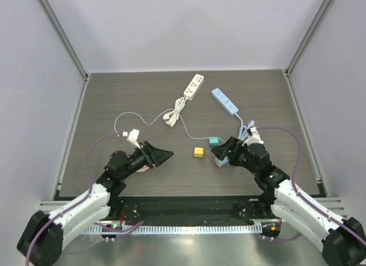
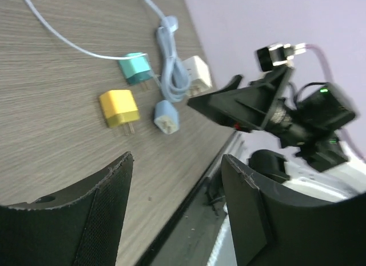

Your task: Pull the plug off the socket

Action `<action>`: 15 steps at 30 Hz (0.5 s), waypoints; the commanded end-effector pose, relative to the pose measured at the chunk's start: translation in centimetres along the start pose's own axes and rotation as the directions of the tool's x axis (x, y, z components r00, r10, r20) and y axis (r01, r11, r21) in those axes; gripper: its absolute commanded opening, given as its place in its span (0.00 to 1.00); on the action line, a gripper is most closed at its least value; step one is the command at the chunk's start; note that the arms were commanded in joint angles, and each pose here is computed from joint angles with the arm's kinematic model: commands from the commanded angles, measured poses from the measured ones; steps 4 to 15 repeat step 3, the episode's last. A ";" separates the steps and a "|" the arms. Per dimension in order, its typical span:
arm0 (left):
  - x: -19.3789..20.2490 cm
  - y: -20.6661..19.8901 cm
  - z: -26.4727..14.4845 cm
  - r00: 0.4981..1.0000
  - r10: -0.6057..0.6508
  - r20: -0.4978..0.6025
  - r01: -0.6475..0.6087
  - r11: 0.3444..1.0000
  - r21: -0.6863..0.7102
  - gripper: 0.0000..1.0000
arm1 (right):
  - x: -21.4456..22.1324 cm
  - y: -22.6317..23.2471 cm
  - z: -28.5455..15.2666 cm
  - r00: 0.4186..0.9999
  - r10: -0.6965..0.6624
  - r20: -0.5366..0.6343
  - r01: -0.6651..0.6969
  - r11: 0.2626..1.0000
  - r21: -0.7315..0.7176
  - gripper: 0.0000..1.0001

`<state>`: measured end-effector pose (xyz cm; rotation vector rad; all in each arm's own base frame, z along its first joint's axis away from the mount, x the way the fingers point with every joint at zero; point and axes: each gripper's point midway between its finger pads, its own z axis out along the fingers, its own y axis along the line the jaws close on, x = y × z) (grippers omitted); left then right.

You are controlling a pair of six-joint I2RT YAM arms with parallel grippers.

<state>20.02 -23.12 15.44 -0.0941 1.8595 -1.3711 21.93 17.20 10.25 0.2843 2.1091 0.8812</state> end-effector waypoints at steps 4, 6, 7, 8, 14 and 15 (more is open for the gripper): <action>0.9 0.1 -2.9 0.996 -0.077 0.048 0.075 0.997 0.031 0.68 | 0.0 2.2 -0.1 0.995 0.089 0.038 -0.082 0.984 -0.158 1.00; 0.9 0.1 -2.9 0.996 -0.077 0.048 0.075 0.997 0.031 0.68 | 0.0 2.2 -0.1 0.995 0.089 0.038 -0.082 0.984 -0.158 1.00; 0.9 0.1 -2.9 0.996 -0.077 0.048 0.075 0.997 0.031 0.68 | 0.0 2.2 -0.1 0.995 0.089 0.038 -0.082 0.984 -0.158 1.00; 0.9 0.1 -2.9 0.996 -0.077 0.048 0.075 0.997 0.031 0.68 | 0.0 2.2 -0.1 0.995 0.089 0.038 -0.082 0.984 -0.158 1.00; 0.9 0.1 -2.9 0.996 -0.077 0.048 0.075 0.997 0.031 0.68 | 0.0 2.2 -0.1 0.995 0.089 0.038 -0.082 0.984 -0.158 1.00; 0.9 0.1 -2.9 0.996 -0.077 0.048 0.075 0.997 0.031 0.68 | 0.0 2.2 -0.1 0.995 0.089 0.038 -0.082 0.984 -0.158 1.00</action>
